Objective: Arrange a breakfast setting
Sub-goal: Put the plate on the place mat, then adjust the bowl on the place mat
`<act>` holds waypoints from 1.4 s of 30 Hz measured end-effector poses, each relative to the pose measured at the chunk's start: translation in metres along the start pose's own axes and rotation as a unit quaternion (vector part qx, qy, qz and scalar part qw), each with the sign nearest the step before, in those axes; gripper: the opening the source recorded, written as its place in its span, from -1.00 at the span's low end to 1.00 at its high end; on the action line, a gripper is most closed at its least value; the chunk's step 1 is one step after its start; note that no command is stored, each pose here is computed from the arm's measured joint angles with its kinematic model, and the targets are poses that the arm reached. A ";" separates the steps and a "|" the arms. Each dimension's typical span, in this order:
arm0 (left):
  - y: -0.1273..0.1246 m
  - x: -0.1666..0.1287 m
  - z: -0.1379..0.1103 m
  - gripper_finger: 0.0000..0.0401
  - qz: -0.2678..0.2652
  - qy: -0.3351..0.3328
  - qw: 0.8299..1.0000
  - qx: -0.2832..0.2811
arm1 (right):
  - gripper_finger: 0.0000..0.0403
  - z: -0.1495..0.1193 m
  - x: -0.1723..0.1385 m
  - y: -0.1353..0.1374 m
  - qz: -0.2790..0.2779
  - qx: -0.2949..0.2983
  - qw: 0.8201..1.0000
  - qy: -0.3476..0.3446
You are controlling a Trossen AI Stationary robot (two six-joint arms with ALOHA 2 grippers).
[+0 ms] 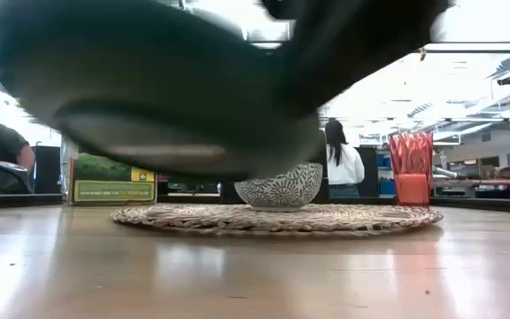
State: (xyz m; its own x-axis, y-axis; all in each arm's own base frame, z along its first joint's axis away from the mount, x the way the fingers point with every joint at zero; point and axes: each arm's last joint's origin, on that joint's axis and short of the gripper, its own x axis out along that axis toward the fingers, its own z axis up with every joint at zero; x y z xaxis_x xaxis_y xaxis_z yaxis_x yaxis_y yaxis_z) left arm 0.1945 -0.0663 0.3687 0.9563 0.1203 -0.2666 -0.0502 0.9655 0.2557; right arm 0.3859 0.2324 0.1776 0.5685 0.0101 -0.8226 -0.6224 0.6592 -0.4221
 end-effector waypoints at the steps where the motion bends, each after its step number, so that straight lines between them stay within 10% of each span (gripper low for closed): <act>1: 0.000 -0.001 0.000 -0.24 0.000 0.000 1.000 0.000 | -0.95 -0.003 0.006 -0.008 -0.006 0.001 1.000 0.001; 13: 0.006 -0.011 0.003 -0.24 -0.003 -0.017 1.000 -0.011 | -0.94 -0.048 0.033 -0.073 -0.017 0.061 0.997 0.044; 29: 0.005 -0.011 0.000 -0.24 -0.014 -0.002 1.000 -0.017 | -0.70 -0.060 0.036 -0.074 0.008 0.069 0.995 0.068; 36: 0.005 -0.011 -0.003 -0.24 -0.014 0.008 1.000 -0.019 | -0.37 -0.056 0.003 -0.073 0.017 0.130 0.988 0.084; 42: 0.004 -0.011 -0.006 -0.24 -0.016 0.026 0.999 -0.017 | -0.24 -0.098 -0.037 -0.108 -0.082 0.253 0.951 0.160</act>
State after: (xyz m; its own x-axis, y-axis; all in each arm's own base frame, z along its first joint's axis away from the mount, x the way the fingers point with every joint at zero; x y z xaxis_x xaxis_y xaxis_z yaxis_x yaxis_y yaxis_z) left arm 0.1816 -0.0618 0.3668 0.9412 0.1004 -0.3226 -0.0307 0.9763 0.2143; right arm 0.3795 0.0869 0.2159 0.3927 -0.2987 -0.8698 -0.1550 0.9107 -0.3828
